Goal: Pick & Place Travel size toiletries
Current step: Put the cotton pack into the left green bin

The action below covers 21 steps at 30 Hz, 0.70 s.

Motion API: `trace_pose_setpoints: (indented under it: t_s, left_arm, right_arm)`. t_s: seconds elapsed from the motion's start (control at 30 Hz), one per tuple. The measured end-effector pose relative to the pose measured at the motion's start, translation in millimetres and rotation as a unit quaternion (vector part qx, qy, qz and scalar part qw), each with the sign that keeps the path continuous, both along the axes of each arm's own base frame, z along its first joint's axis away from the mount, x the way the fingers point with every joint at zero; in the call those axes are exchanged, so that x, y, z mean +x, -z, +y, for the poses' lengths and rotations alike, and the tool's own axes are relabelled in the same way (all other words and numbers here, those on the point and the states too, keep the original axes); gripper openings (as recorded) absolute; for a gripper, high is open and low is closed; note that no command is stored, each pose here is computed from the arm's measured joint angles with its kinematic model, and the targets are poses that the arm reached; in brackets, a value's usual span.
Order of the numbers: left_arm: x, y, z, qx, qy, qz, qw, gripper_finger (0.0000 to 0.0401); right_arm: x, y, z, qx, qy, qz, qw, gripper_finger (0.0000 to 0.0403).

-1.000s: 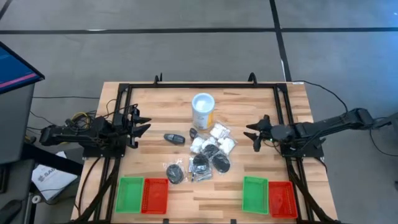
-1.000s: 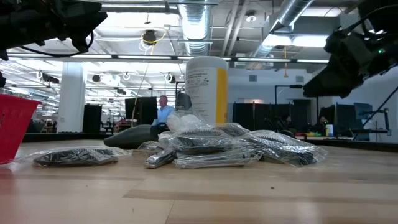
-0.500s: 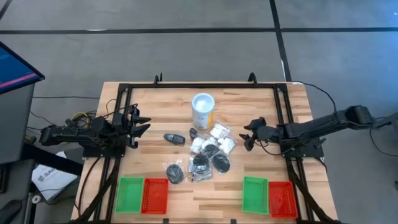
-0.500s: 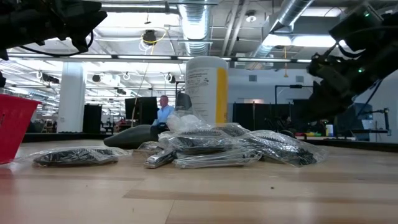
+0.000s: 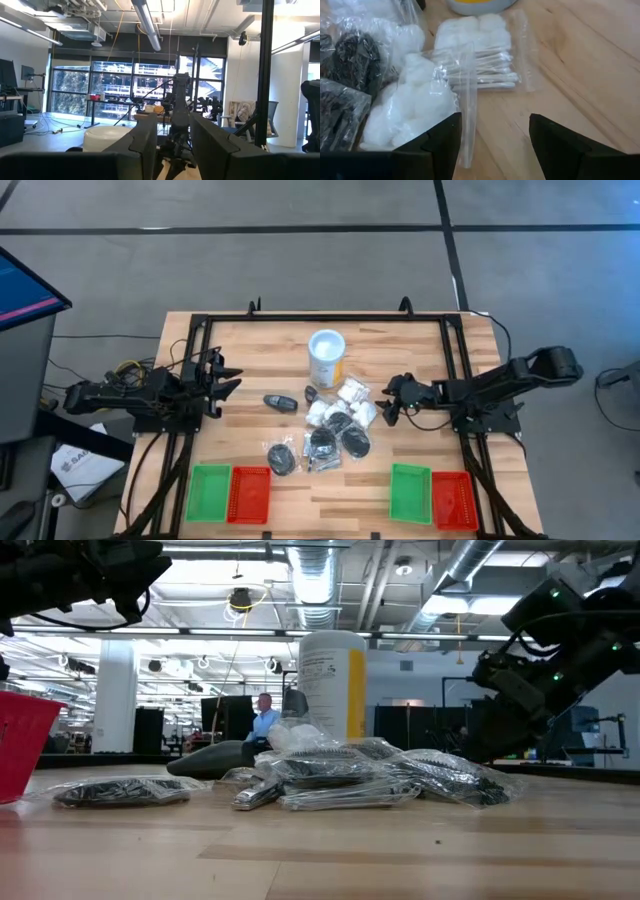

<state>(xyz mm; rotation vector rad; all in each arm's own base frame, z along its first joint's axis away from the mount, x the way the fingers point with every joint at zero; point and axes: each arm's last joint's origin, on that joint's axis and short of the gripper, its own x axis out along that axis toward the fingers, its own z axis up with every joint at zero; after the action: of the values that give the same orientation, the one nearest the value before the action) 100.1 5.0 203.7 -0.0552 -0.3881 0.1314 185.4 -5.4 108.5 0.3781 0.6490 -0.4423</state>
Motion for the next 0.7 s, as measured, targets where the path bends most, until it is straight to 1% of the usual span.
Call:
trace_pose_setpoints:
  t_s: [0.2, 0.37, 0.7]
  left_arm:
    - [0.0, 0.0, 0.0, 0.0, 0.0, 0.0, 1.0, 0.0108]
    - [0.0, 0.1, 0.0, 0.0, 0.0, 0.0, 1.0, 0.0108]
    - [0.0, -0.1, 0.0, 0.0, 0.0, 0.0, 1.0, 0.0108]
  right_arm:
    - [4.0, 12.1, -4.9, 0.019, -0.004, 0.016, 1.0, 0.0221]
    - [8.7, 15.9, -6.6, 0.025, -0.018, 0.007, 1.0, 0.0219]
    - [10.3, 15.8, -5.5, 0.045, -0.039, 0.0, 0.998, 0.0192]
